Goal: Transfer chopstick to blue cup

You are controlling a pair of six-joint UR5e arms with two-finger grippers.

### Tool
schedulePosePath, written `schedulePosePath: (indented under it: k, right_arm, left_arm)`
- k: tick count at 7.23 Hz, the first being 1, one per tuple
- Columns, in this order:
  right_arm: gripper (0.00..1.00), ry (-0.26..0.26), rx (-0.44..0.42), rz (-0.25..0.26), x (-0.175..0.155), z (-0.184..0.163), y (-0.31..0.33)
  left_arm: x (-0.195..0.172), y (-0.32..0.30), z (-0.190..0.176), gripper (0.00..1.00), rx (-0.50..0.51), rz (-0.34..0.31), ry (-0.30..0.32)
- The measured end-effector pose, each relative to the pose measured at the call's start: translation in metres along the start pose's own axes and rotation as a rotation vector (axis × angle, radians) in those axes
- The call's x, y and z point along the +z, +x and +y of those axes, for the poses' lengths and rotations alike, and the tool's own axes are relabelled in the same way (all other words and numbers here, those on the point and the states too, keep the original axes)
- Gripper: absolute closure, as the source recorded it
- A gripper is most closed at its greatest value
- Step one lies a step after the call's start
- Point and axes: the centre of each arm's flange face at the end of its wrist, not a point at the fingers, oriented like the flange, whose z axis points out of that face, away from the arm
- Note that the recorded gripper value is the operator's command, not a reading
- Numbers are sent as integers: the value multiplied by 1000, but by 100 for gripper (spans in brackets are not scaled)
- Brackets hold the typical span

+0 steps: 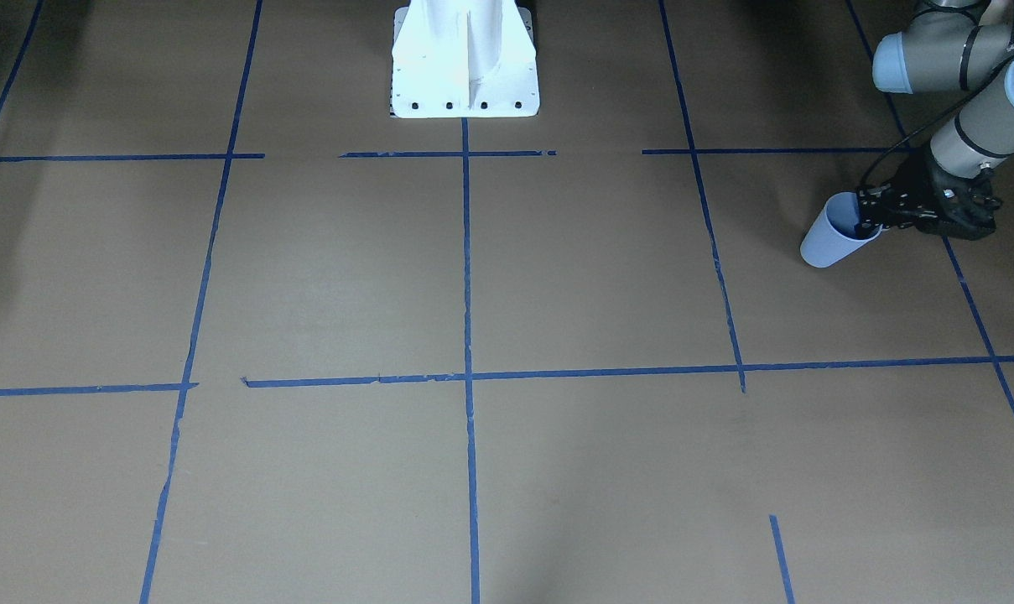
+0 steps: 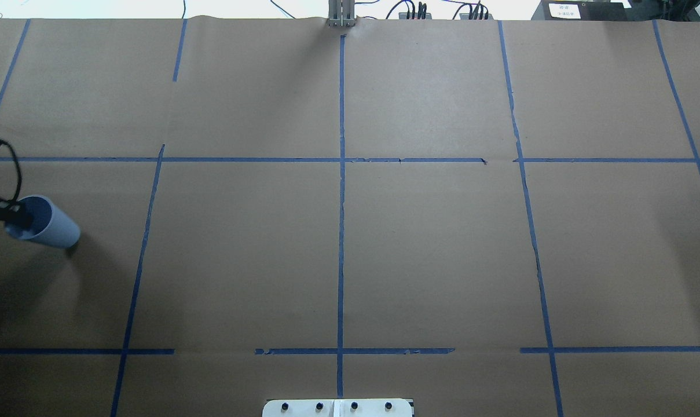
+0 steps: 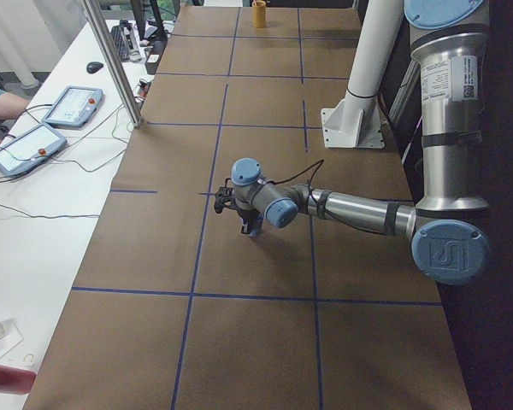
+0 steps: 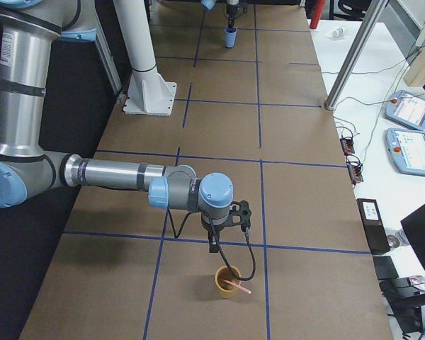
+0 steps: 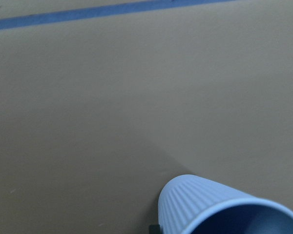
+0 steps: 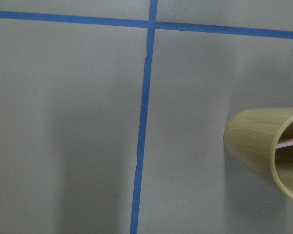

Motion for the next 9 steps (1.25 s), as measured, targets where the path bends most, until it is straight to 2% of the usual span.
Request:
schedulePosePath:
  k: [2,4,6,7,9]
  right_arm:
    - [0,0,0,-1,0,0,0]
    - [0,-1,-1,-2,0,0,-1]
    - [0,-1,-1,-2,1,0,-1]
    - [0,-2,-1,-2,1,0,-1]
    - [0,-5,0,-2,2,0,0]
  left_arm:
    - [-41,104,-52,98,-35,14,-8]
    - [-23,268,-60,99,-98,55,-44]
    - [-2,416,-72,98,-206,78,-43]
    - [10,469,-86,98,-237,69,-32]
    - [33,515,-92,98,-247,45,-33]
